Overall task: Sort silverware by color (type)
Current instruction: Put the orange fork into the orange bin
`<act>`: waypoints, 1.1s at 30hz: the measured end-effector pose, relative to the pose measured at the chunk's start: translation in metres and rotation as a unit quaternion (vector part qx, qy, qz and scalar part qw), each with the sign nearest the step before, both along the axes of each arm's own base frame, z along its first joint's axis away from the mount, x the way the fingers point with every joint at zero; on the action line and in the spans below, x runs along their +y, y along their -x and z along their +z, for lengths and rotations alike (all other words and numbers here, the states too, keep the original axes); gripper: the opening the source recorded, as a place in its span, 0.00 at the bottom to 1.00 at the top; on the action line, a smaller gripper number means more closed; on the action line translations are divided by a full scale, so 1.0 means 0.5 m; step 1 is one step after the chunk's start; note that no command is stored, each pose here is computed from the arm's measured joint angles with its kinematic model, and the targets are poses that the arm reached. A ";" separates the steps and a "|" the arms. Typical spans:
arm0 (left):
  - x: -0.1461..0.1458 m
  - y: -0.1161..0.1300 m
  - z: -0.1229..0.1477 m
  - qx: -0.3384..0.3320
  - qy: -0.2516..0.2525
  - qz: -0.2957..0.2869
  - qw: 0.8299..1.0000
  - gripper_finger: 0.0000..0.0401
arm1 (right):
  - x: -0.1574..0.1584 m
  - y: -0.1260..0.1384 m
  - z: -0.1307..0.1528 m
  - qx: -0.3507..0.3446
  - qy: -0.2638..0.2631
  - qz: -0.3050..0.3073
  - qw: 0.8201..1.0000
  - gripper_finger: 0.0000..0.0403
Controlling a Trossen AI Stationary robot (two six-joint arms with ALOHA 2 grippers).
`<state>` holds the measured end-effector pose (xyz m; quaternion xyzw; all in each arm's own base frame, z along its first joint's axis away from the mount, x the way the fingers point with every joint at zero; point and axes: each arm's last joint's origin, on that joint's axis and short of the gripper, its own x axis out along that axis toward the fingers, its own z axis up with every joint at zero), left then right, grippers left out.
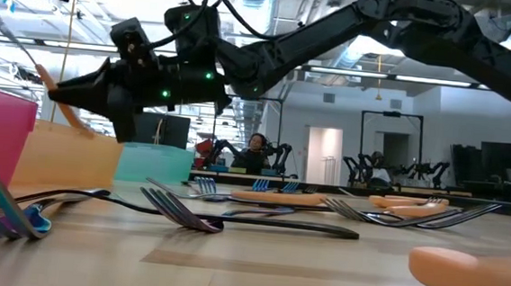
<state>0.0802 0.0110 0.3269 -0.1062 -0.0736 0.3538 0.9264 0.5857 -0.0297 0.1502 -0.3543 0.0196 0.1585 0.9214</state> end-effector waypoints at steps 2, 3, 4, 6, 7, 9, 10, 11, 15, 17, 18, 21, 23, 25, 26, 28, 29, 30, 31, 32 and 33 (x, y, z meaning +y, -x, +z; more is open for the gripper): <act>0.000 0.000 0.000 -0.002 0.001 0.000 1.000 0.49 | 0.001 -0.003 0.008 -0.003 -0.005 -0.007 1.000 0.21; 0.000 0.000 0.000 0.000 0.000 -0.003 1.000 0.49 | 0.000 -0.005 0.018 -0.007 -0.012 -0.008 1.000 0.21; -0.001 -0.001 0.000 0.003 -0.003 -0.007 1.000 0.49 | -0.001 -0.005 0.034 -0.010 -0.021 -0.011 1.000 0.21; -0.002 -0.001 0.000 0.010 -0.013 -0.018 1.000 0.49 | -0.002 -0.005 0.064 -0.021 -0.034 -0.012 0.999 0.21; -0.002 -0.002 0.000 0.012 -0.016 -0.021 1.000 0.49 | -0.002 -0.006 0.075 -0.026 -0.037 -0.013 0.999 0.21; -0.002 -0.002 0.000 0.014 -0.019 -0.023 0.999 0.49 | -0.009 -0.009 0.094 -0.024 -0.039 -0.016 0.999 0.21; -0.002 -0.002 0.000 0.015 -0.019 -0.023 0.999 0.49 | -0.011 -0.011 0.101 -0.017 -0.035 -0.017 0.999 0.21; -0.002 -0.002 -0.001 0.017 -0.020 -0.023 0.999 0.49 | -0.010 -0.012 0.108 -0.011 -0.028 -0.018 0.999 0.21; -0.003 -0.003 -0.018 0.068 -0.027 -0.034 0.997 0.49 | -0.005 -0.011 0.112 0.012 0.002 -0.020 1.000 0.21; -0.004 -0.004 -0.035 0.117 -0.033 -0.047 0.991 0.49 | 0.003 -0.011 0.100 0.030 0.002 -0.016 0.999 0.21; -0.005 -0.005 -0.042 0.135 -0.034 -0.051 0.989 0.49 | 0.003 -0.011 0.095 0.037 0.002 -0.017 0.999 0.21; -0.005 -0.005 -0.049 0.154 -0.034 -0.053 0.986 0.49 | -0.011 -0.008 0.098 0.050 0.010 -0.062 0.997 0.21; -0.005 -0.005 -0.048 0.153 -0.038 -0.052 0.986 0.49 | -0.047 0.000 0.109 0.065 0.012 -0.104 0.992 0.21; -0.005 -0.005 -0.047 0.155 -0.043 -0.052 0.986 0.49 | -0.084 0.014 0.126 0.093 0.004 -0.134 0.987 0.21; -0.005 -0.005 -0.047 0.157 -0.048 -0.051 0.985 0.49 | -0.100 0.022 0.139 0.099 -0.001 -0.146 0.984 0.21; -0.004 -0.005 -0.045 0.161 -0.056 -0.043 0.984 0.49 | -0.129 0.044 0.180 0.113 -0.012 -0.162 0.980 0.21; -0.004 -0.005 -0.043 0.159 -0.060 -0.042 0.985 0.49 | -0.141 0.057 0.204 0.118 -0.018 -0.166 0.979 0.21; -0.004 -0.005 -0.041 0.155 -0.062 -0.041 0.985 0.49 | -0.152 0.068 0.226 0.118 -0.024 -0.169 0.978 0.21; -0.004 -0.005 -0.038 0.150 -0.065 -0.040 0.986 0.49 | -0.163 0.081 0.247 0.123 -0.030 -0.175 0.976 0.21; -0.004 -0.005 -0.035 0.144 -0.067 -0.040 0.986 0.49 | -0.179 0.098 0.265 0.139 -0.037 -0.183 0.972 0.21; -0.004 -0.006 -0.033 0.140 -0.068 -0.043 0.987 0.49 | -0.197 0.113 0.274 0.155 -0.045 -0.193 0.968 0.21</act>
